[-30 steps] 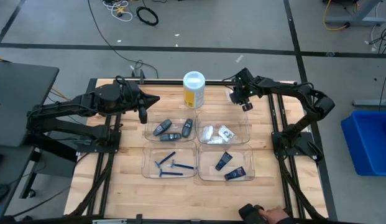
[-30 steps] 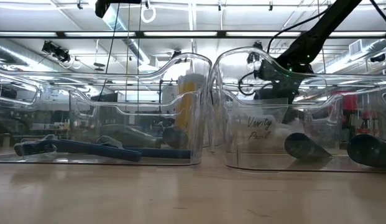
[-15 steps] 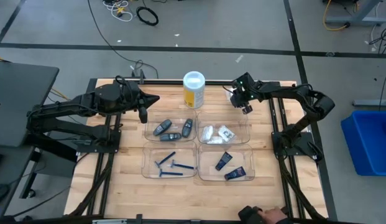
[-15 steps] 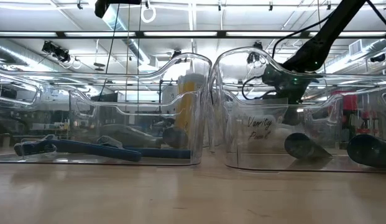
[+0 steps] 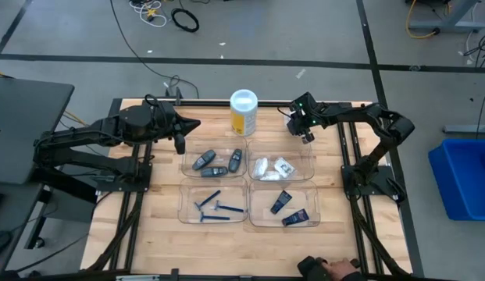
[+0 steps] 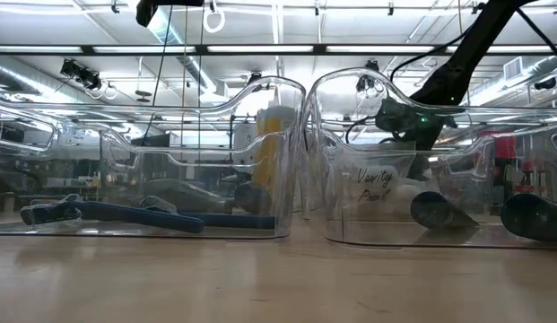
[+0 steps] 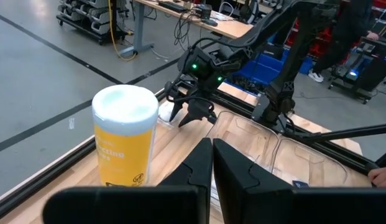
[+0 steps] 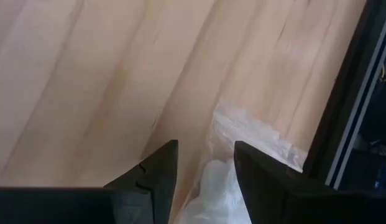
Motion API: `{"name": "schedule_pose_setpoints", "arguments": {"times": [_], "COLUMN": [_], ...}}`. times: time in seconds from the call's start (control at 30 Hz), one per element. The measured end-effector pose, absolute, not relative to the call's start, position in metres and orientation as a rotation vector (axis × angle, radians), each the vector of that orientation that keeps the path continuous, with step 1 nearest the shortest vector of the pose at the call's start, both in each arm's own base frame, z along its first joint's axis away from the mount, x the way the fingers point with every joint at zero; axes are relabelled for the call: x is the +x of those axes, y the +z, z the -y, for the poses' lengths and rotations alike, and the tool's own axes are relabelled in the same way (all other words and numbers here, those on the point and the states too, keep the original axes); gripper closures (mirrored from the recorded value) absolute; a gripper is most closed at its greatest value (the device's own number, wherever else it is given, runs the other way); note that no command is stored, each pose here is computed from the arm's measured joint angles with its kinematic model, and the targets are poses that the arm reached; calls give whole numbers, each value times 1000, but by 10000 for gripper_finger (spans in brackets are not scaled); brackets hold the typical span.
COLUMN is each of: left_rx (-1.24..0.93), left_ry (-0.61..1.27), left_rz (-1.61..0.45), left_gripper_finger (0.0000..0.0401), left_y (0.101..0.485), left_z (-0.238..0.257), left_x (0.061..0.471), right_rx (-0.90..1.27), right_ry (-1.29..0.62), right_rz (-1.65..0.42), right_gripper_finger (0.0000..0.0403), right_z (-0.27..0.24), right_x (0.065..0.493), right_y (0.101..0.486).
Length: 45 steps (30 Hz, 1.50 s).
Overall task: Pick & Place Travel size toiletries
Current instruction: Put the transparent vanity pack into the top right transparent bin
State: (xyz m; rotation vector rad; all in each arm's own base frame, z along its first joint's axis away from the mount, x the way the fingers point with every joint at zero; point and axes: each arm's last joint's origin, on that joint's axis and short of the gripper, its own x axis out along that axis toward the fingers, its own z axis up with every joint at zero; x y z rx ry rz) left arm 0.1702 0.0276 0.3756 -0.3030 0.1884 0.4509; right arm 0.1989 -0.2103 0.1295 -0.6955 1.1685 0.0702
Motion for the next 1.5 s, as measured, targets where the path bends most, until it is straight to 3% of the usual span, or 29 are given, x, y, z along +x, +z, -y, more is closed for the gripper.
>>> {"name": "schedule_pose_setpoints", "arguments": {"times": [0.57,1.5], "left_rx": [-302,-302], "left_ry": [473,472], "left_rz": [-184,-184], "left_gripper_finger": [379,379], "left_y": [376,376], "left_z": [-28,-28], "left_x": [170,170], "right_rx": [-699,-717], "right_ry": [60,93], "right_rz": [-1189,-1214], "right_gripper_finger": [309,378], "right_z": [211,202], "right_x": [198,205], "right_y": [129,128]}}
